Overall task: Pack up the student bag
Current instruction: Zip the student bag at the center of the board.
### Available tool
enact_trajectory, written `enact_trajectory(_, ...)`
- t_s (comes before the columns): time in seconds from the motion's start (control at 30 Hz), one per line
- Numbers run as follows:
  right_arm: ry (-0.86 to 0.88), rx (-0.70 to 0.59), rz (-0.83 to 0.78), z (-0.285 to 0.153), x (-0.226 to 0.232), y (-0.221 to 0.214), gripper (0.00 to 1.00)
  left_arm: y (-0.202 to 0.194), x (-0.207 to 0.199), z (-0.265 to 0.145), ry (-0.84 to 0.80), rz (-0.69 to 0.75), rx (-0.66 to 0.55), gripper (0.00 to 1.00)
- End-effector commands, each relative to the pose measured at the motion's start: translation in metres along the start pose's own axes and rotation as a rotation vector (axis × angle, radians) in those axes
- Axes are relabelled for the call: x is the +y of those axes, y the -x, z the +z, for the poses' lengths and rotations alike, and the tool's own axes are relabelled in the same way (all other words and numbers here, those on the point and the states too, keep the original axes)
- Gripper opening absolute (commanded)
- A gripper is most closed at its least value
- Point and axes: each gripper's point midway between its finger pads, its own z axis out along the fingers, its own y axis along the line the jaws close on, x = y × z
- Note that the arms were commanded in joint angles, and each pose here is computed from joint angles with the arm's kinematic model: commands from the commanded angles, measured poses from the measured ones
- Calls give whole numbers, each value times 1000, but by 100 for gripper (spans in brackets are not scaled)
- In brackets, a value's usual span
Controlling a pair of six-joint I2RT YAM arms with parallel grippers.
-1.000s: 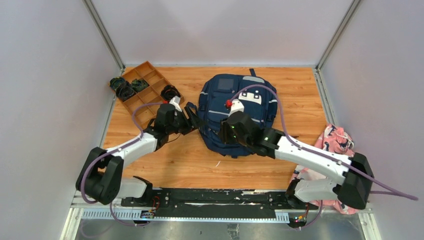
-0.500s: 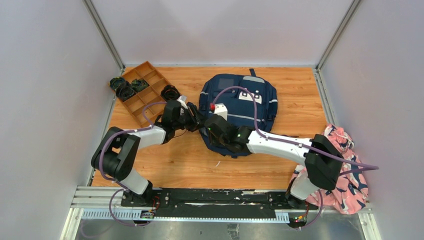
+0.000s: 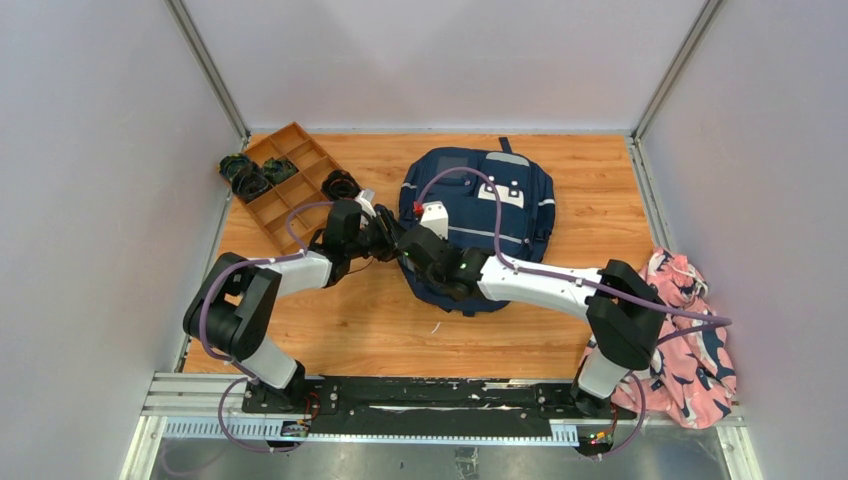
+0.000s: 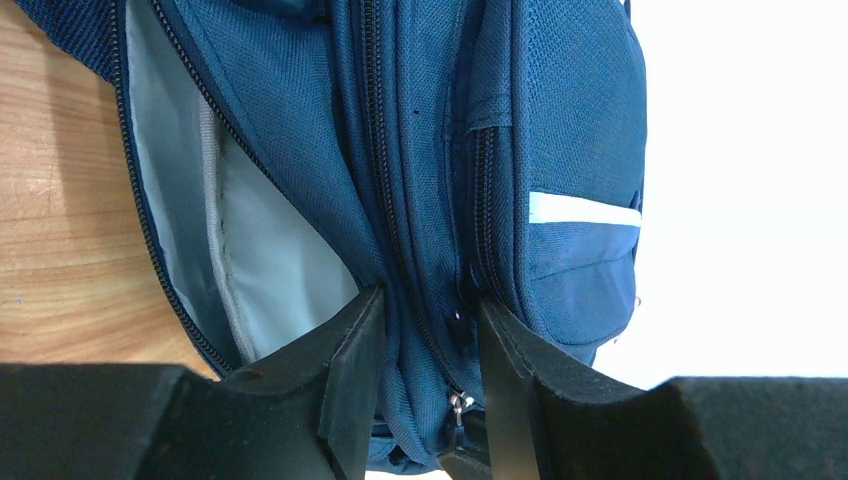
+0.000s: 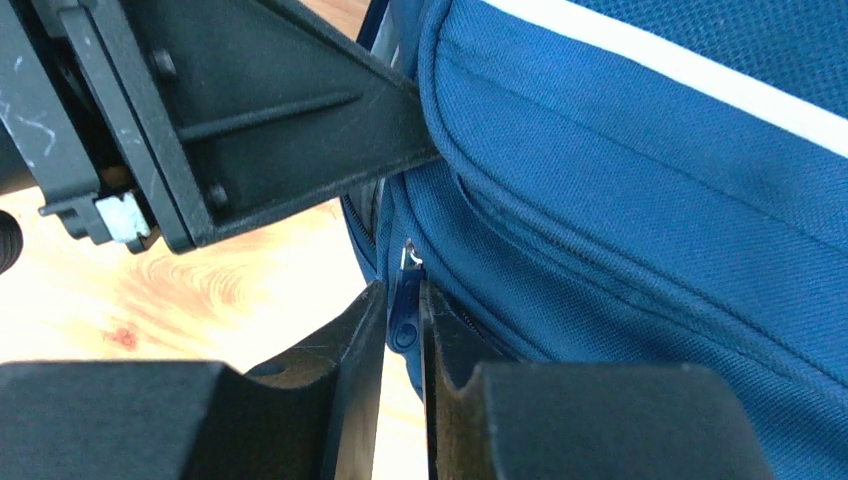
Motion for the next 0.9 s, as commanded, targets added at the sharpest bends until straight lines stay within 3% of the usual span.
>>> enact_trajectory(0.0,-55,-37,-5,6,-4,9,23,7,-23,-4,-84,42,-15,43)
enact_trajectory(0.13,-81,-33,-4,8,-10,6,22,6,-23,-6,-84,42,-18,31)
enact_trajectory(0.23,-91,-31,-1,7,-14,6,3,6,-24,-6,-89,39,-14,16)
enact_trajectory(0.33,-94,-28,1,1,-20,4,0,7,-27,-7,-93,38,-17,2)
enact_trajectory(0.63,-45,-26,-16,-28,-36,-4,0,21,-19,-7,-73,26,-53,0)
enact_trajectory(0.87,-76,30,-41,-56,-81,-38,0,41,-14,-18,-71,20,-103,0)
